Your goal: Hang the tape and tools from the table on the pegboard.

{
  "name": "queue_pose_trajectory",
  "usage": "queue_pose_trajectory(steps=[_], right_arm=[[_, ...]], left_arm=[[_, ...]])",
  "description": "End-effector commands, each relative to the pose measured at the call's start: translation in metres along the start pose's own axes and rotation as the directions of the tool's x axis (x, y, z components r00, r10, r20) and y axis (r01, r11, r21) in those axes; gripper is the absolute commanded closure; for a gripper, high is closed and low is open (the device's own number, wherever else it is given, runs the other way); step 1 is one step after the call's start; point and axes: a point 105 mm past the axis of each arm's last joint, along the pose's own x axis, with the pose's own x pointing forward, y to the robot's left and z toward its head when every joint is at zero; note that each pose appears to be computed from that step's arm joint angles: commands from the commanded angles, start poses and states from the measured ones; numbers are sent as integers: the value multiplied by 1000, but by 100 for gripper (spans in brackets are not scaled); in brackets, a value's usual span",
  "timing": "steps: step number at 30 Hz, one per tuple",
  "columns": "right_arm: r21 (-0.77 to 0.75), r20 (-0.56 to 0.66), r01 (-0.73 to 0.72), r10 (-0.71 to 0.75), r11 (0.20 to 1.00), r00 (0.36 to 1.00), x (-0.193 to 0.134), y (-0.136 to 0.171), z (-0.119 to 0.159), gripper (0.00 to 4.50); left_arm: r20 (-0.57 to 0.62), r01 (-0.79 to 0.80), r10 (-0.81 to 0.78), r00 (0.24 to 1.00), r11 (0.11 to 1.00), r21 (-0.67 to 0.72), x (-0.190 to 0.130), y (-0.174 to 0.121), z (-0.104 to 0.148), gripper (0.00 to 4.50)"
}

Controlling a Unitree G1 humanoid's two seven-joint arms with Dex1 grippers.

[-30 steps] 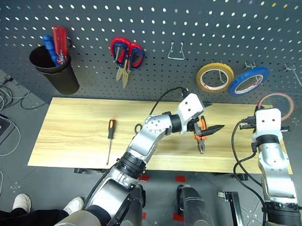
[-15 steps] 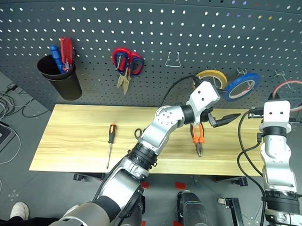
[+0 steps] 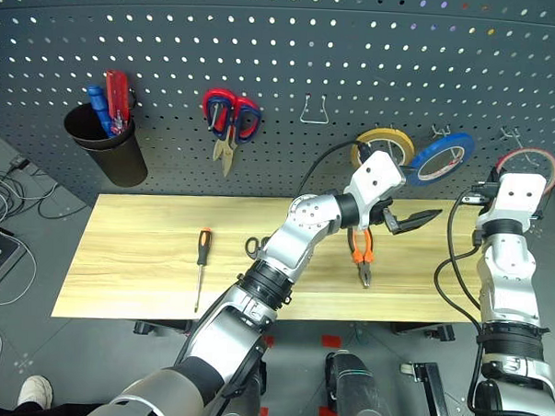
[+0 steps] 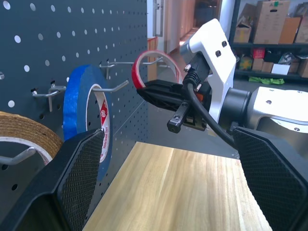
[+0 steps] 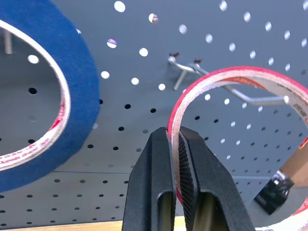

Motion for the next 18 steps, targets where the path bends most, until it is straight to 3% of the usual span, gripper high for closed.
queue_pose_trajectory(steps=[1,11,18], right_arm=[[35,32,19,-20,999,999,1,-4,8,328],[11,-15,53,-53,999,998,-9,-5,-1,2],[24,-184,-47,50,999,982,-41,14,-23,2]], left_arm=[[79,37,-39,996,999,33,14,-10,24,0],[81,31,-33,996,999,26,15,-10,23,0],[10,32,-32,999,999,2,-20,-13,-6,0]])
